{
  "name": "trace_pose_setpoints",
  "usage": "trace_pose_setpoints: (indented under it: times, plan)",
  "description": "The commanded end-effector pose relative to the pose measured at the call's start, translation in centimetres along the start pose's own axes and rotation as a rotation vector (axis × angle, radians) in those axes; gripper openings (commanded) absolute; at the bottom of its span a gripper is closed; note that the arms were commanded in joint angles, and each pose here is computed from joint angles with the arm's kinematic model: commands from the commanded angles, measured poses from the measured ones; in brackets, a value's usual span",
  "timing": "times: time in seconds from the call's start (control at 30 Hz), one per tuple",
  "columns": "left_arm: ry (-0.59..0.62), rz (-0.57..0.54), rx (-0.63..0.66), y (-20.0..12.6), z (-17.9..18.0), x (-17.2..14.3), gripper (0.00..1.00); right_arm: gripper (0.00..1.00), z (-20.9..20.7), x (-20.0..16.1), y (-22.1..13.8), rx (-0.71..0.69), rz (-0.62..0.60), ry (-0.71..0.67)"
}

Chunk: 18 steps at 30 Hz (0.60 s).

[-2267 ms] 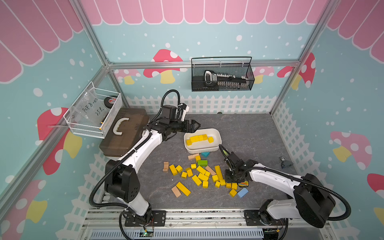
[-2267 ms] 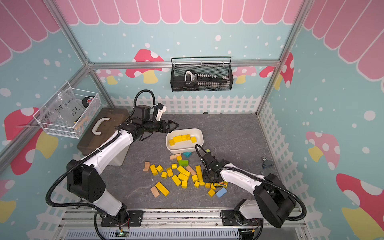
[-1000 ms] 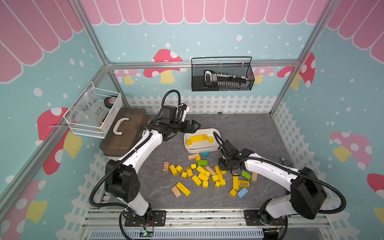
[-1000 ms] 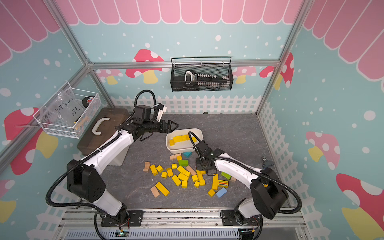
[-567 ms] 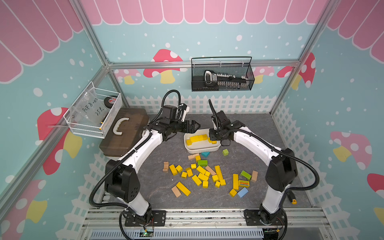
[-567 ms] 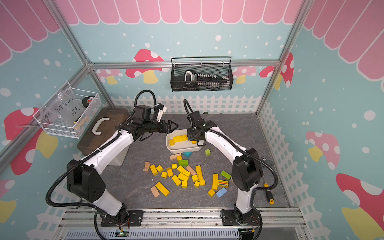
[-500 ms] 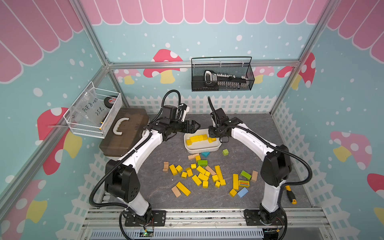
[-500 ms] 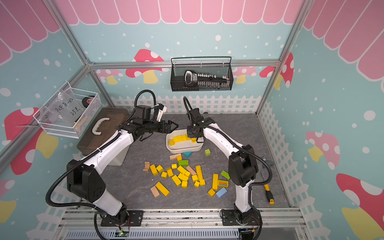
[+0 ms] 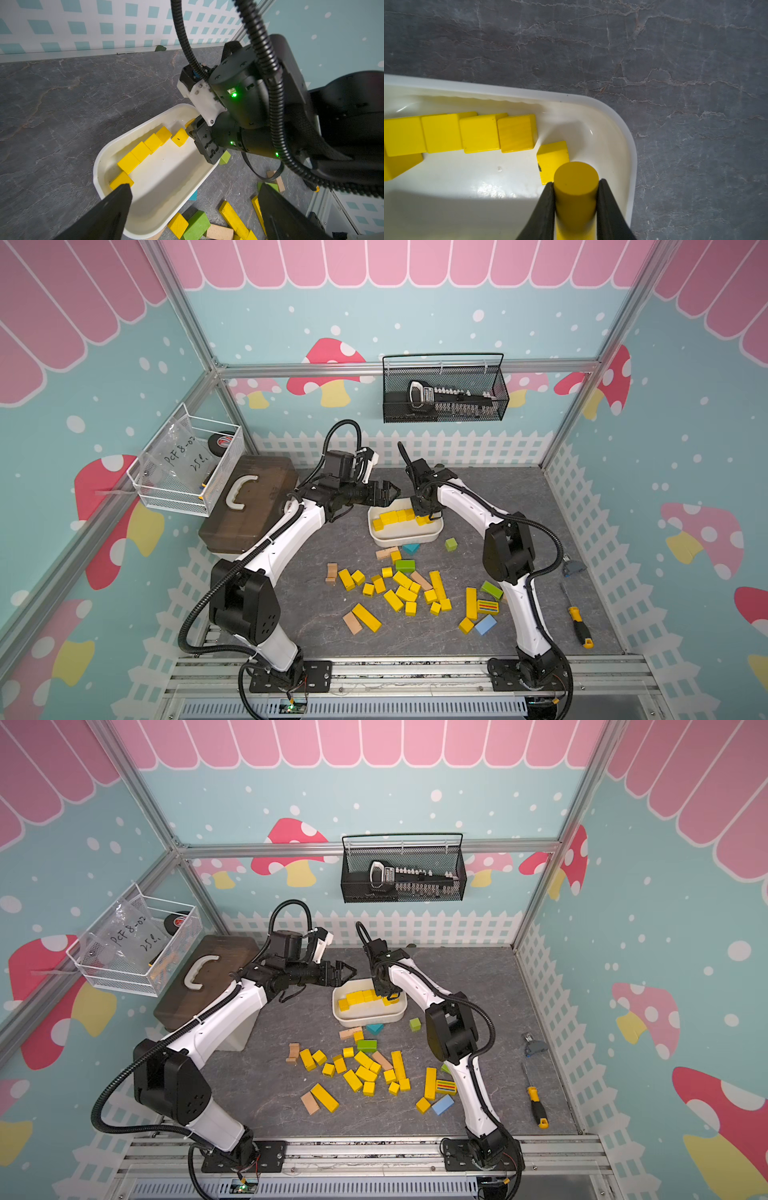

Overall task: Pick out the yellow building blocks
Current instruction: Place the building block in the storage box.

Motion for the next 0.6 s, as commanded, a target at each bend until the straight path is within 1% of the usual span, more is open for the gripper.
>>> trace_pose_setpoints:
  times: [0.0,0.1,0.2,0.3,0.37,0.47,0.57]
  plan:
    - [0.021,-0.014,-0.004,-0.5,-0.4,0.7,1.0,0.21,-0.5,-0.2,0.4,-0.053,0.047,-0.039]
    - [0.019,-0.014,-0.005,-0.5,-0.4,0.7,1.0,0.23,-0.5,-0.2,0.7,-0.058,0.057,-0.042]
    - [0.02,-0.014,-0.004,-0.5,-0.4,0.7,1.0,0.35,-0.4,-0.2,0.7,-0.054,0.058,-0.042]
    - [0.018,-0.012,-0.004,-0.5,-0.3,0.7,1.0,0.38,-0.5,-0.2,0.4,-0.048,0.053,-0.039]
    - [0.018,-0.013,-0.005,-0.5,-0.3,0.7,1.0,0.42,-0.5,-0.2,-0.1,-0.04,0.048,-0.036]
    - [0.018,-0.012,-0.004,-0.4,-0.3,0.7,1.0,0.43,-0.6,-0.2,-1.0,-0.029,0.037,-0.03]
    - [0.018,-0.011,-0.005,-0.4,-0.3,0.6,1.0,0.4,-0.5,-0.5,-2.0,0.001,0.017,-0.017]
Point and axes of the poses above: each gripper's point midway between its finger pads, its own y axis out along the fingers, its own z axis along the line the jaws close on, x = y × z, the point moved 9 cm from there along -y, back along the fingers, and after that the axes turned 13 degrees about -y, right-handed, at the moved point
